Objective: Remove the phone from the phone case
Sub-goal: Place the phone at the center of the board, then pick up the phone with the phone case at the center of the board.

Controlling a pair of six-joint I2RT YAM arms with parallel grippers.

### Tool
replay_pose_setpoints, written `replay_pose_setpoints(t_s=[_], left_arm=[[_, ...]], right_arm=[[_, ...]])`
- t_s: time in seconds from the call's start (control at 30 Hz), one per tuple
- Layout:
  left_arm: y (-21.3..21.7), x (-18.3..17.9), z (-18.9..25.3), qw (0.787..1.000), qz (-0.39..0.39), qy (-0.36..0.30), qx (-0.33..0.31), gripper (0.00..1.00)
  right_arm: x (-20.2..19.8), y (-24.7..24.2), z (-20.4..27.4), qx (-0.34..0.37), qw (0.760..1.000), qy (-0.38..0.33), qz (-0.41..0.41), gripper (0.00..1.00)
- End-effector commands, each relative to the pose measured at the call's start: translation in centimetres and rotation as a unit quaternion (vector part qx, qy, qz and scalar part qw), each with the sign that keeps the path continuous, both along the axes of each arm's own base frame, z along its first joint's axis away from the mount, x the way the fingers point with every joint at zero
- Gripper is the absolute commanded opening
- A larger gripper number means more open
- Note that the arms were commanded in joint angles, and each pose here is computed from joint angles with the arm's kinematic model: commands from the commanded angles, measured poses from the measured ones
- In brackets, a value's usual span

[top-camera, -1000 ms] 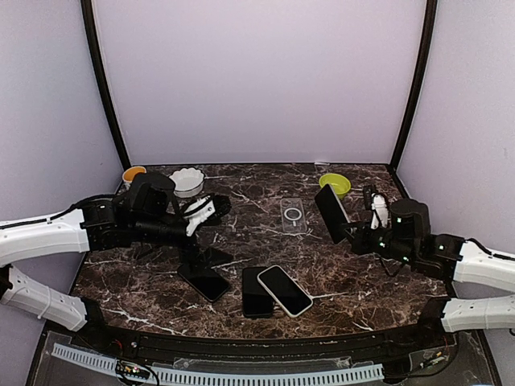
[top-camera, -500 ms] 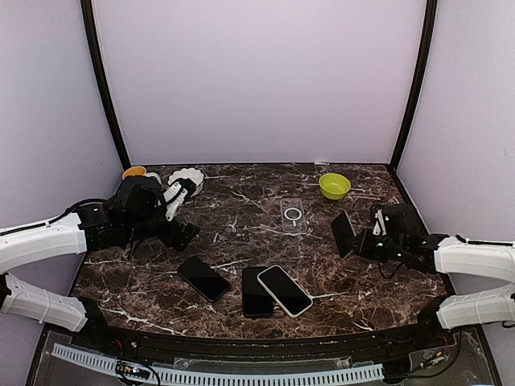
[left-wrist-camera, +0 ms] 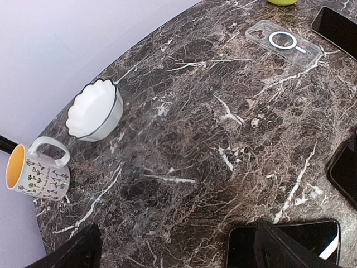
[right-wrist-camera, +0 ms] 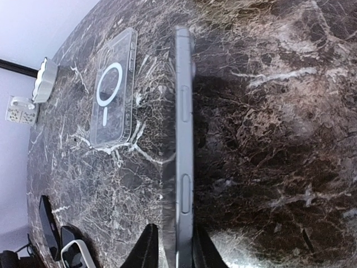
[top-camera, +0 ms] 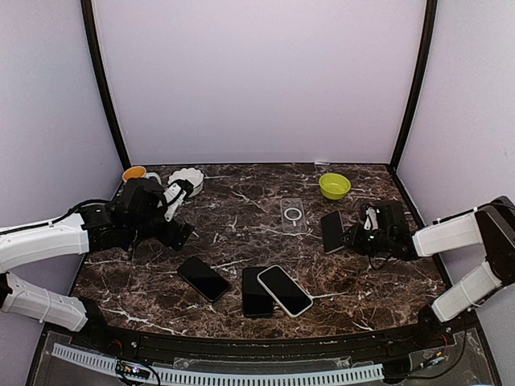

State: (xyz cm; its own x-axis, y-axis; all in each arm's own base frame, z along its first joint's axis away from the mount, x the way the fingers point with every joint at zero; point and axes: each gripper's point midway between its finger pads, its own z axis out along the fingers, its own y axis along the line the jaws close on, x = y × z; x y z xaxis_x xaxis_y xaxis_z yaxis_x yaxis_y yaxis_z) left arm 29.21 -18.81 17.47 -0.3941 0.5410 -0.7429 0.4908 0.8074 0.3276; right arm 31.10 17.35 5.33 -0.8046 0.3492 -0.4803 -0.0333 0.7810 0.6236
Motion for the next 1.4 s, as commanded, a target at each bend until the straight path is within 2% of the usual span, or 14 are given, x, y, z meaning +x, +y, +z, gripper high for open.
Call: replay_pose_setpoints(t_s=[0.0, 0.2, 0.43, 0.5, 0.53, 0.7, 0.87, 1.07, 1.23, 1.37], left_arm=[[0.6, 0.0, 0.3, 1.0, 0.007, -0.013, 0.005, 0.97], [0.9, 0.0, 0.4, 1.0, 0.008, -0.017, 0.01, 0.98], [1.3, 0.0, 1.0, 0.999, 0.016, -0.03, 0.009, 0.98], [1.6, 0.1, 1.2, 0.999, 0.021, -0.035, 0.012, 0.98], [1.8, 0.1, 1.3, 0.999, 0.025, -0.038, 0.015, 0.97], [2.7, 0.4, 1.7, 0.997, 0.043, -0.053, 0.03, 0.97], [3.9, 0.6, 2.5, 0.994, 0.069, -0.072, 0.044, 0.98], [4.8, 0.6, 3.2, 0.991, 0.085, -0.091, 0.052, 0.98], [5.1, 0.4, 3.6, 0.99, 0.089, -0.096, 0.049, 0.98], [5.2, 0.3, 3.9, 0.99, 0.089, -0.1, 0.042, 0.98]], right_arm=[[1.7, -0.3, 1.2, -0.015, 1.0, -0.022, 0.007, 0.29], [1.9, -2.5, 2.2, -0.092, 0.995, -0.024, -0.006, 0.61], [0.2, -2.9, 4.3, -0.16, 0.986, -0.015, 0.034, 0.78], [-0.6, -1.9, 4.8, -0.183, 0.981, -0.013, 0.059, 0.9], [-1.1, -1.1, 5.0, -0.193, 0.978, -0.014, 0.074, 0.92], [-4.0, 2.5, 5.7, -0.219, 0.966, -0.007, 0.139, 0.94], [-8.4, 7.6, 5.8, -0.199, 0.95, 0.002, 0.24, 0.99], [-13.7, 12.1, 5.0, -0.211, 0.908, 0.003, 0.361, 0.99], [-15.9, 14.1, 2.3, -0.258, 0.877, 0.026, 0.404, 0.99], [-16.1, 14.7, 0.8, -0.295, 0.863, 0.035, 0.409, 0.99]])
